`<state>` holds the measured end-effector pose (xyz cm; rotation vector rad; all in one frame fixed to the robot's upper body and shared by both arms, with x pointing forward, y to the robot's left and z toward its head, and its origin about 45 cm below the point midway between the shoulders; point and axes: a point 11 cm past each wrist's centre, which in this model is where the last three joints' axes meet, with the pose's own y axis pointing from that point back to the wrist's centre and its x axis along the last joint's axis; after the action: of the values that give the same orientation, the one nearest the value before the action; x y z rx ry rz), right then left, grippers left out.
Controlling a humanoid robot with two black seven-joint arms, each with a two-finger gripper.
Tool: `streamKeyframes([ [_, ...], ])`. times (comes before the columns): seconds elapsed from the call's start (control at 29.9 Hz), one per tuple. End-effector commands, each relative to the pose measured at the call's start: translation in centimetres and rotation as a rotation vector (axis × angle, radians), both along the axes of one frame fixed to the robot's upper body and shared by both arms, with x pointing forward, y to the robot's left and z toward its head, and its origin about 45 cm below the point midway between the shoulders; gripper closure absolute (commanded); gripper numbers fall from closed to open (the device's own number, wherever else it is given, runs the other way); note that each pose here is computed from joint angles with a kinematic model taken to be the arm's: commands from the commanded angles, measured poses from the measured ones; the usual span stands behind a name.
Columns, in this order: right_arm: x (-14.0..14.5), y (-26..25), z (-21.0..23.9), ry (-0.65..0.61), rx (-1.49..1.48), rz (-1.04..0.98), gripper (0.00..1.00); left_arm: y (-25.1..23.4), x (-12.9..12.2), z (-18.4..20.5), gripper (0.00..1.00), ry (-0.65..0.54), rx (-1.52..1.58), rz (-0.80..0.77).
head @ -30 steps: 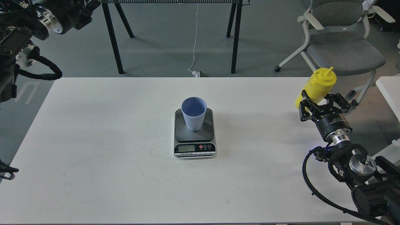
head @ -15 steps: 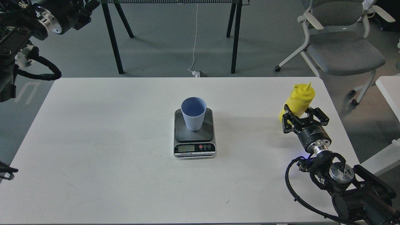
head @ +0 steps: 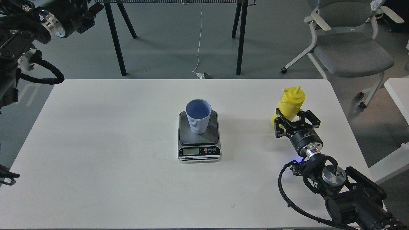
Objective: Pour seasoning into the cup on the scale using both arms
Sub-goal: 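Lower the yellow bottle onto the table with the right gripper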
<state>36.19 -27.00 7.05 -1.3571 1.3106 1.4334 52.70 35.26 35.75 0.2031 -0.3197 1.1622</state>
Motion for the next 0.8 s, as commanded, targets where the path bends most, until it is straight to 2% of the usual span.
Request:
streamKeyframes([
  [0.0, -0.08, 0.71, -0.2, 0.004, 0.009, 0.007, 0.67, 0.09, -0.05, -0.18, 0.0, 0.003, 0.0, 0.002],
  [0.57, -0.72, -0.08, -0.77, 0.019, 0.0, -0.006, 0.56, 0.09, -0.11, -0.54, 0.0, 0.01, 0.0, 0.002],
  [0.67, -0.78, -0.09, -0.82, 0.021, 0.0, -0.006, 0.5, 0.09, -0.11, -0.54, 0.0, 0.01, 0.0, 0.002],
  [0.77, -0.78, -0.11, -0.82, 0.021, 0.0, -0.008, 0.39, 0.09, -0.11, -0.54, 0.0, 0.01, 0.0, 0.002],
])
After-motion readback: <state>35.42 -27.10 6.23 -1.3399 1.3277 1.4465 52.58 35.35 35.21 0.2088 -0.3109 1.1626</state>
